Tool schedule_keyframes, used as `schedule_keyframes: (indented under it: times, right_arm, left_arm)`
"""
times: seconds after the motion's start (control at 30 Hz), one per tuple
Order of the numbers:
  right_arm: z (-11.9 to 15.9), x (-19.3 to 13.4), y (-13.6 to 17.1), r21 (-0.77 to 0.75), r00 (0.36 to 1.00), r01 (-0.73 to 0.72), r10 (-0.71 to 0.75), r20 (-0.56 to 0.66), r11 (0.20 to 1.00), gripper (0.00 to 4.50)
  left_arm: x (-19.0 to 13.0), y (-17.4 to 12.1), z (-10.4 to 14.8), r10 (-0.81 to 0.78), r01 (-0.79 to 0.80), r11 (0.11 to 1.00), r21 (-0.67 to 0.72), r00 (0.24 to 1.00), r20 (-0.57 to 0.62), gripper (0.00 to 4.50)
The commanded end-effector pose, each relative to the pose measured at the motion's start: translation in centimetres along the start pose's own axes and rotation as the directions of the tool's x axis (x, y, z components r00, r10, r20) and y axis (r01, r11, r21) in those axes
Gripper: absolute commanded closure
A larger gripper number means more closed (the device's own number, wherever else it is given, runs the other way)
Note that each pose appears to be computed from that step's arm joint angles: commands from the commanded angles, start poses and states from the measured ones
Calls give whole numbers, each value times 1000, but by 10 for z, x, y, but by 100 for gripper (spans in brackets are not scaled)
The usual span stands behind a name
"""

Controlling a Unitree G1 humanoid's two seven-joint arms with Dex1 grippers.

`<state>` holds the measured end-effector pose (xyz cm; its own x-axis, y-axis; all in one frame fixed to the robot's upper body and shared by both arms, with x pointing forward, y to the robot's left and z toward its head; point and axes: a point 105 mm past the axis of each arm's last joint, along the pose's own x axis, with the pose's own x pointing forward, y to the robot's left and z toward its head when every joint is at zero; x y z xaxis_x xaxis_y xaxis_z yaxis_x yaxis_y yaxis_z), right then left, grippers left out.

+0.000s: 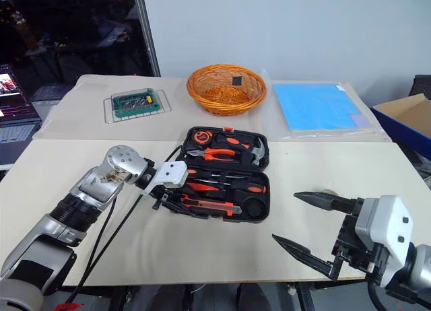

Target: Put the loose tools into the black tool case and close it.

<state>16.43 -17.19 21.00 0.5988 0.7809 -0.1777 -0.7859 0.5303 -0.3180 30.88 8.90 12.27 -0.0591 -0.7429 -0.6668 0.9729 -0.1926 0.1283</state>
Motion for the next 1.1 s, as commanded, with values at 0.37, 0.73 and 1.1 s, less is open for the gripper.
schedule_keyframes:
  times: [0.37, 0.73, 1.1]
  right_arm:
    - [5, 1, 1, -20, 1000, 5, -5, 14, 1000, 0]
    - [5, 1, 3, -20, 1000, 12, -12, 12, 1000, 0]
    - [3, 2, 2, -19, 1000, 17, -16, 13, 1000, 0]
  left_arm:
    - [-10, 22, -12, 59, -56, 998, 36, 993, -99, 271]
    - [9, 12, -3, -30, 34, 997, 73, 998, -58, 271]
    - [-36, 15, 34, 104, -77, 991, -112, 960, 261, 60]
